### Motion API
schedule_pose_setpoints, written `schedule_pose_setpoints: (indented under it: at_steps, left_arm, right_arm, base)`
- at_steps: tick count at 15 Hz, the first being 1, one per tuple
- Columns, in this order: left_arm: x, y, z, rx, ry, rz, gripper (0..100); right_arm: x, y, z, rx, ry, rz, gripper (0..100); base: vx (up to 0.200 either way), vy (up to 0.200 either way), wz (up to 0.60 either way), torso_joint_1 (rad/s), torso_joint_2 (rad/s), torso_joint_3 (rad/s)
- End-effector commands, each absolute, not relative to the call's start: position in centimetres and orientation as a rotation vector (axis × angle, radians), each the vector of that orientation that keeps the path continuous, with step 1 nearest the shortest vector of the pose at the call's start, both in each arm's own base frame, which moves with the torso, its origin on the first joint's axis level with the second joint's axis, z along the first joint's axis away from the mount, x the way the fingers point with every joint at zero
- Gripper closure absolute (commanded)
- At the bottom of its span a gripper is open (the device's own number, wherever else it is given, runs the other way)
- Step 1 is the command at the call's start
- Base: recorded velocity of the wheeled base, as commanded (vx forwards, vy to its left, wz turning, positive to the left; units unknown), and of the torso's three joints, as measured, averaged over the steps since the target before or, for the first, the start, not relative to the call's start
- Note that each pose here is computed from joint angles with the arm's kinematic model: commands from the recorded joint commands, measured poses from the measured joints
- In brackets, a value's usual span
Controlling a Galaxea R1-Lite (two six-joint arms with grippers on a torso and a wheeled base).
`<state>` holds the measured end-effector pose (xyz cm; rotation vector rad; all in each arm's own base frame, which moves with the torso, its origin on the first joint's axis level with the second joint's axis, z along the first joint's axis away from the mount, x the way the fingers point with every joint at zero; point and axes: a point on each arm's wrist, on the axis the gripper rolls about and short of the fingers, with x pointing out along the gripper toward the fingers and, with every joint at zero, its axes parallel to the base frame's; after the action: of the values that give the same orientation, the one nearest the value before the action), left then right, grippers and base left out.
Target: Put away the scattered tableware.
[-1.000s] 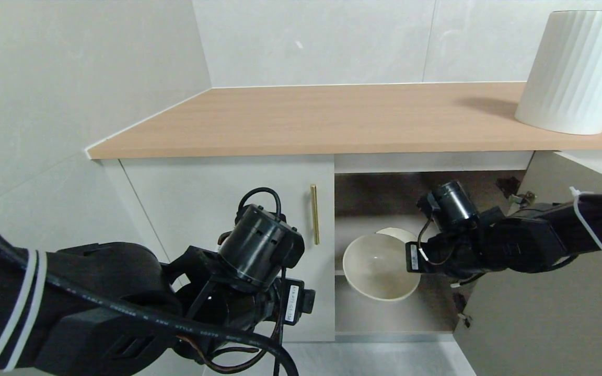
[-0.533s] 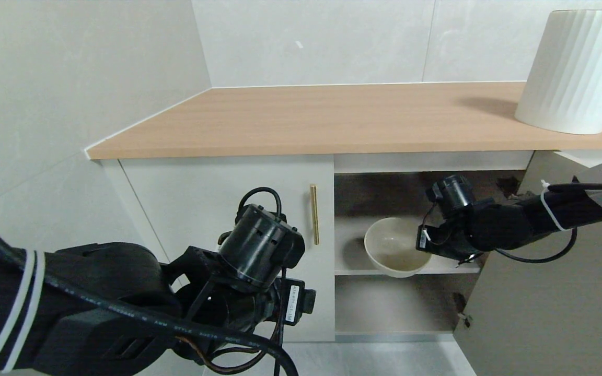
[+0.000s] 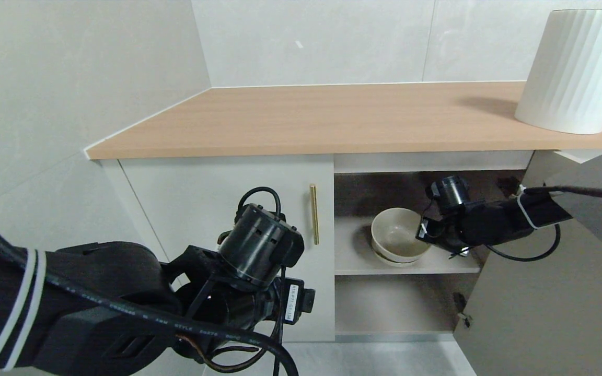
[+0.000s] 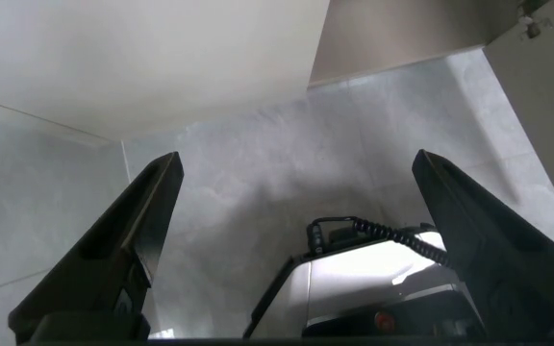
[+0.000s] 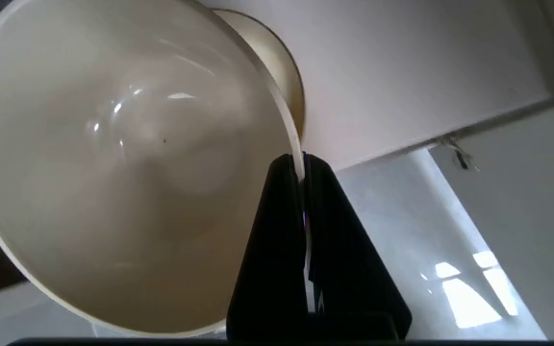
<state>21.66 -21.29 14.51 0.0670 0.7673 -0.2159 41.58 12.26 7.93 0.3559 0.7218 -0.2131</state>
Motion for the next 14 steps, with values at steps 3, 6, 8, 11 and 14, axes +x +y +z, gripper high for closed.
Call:
schedule_pose_setpoints:
  at_steps: [3,6,8,11,14]
  left_arm:
    - [21.7,-21.3,14.4,0.069,0.768,-0.214,0]
    - [21.7,-21.3,14.4,0.070,0.770,-0.213,0]
    - [21.7,-21.3,14.4,0.067,0.769,-0.214,0]
    - [21.7,-21.3,14.4,0.067,0.769,-0.212,0]
    - [21.7,-21.3,14.4,0.067,0.769,-0.212,0]
  right_arm:
    - [42.9,12.1,6.3,0.355,0.729,-0.230,100]
    - [43.5,11.7,6.2,0.361,0.716,-0.243,100]
    - [43.7,11.6,6.1,0.365,0.714,-0.248,100]
    - [43.9,11.6,5.8,0.364,0.717,-0.248,100]
    - [44.2,11.7,5.5,0.374,0.713,-0.251,100]
  base:
    - [0.000,0.000,0.00,0.000,0.00,0.000]
    - [0.000,0.000,0.00,0.000,0.00,0.000]
    - [0.000,0.000,0.00,0.000,0.00,0.000]
    - [0.000,0.000,0.00,0.000,0.00,0.000]
    - [0.000,0.000,0.00,0.000,0.00,0.000]
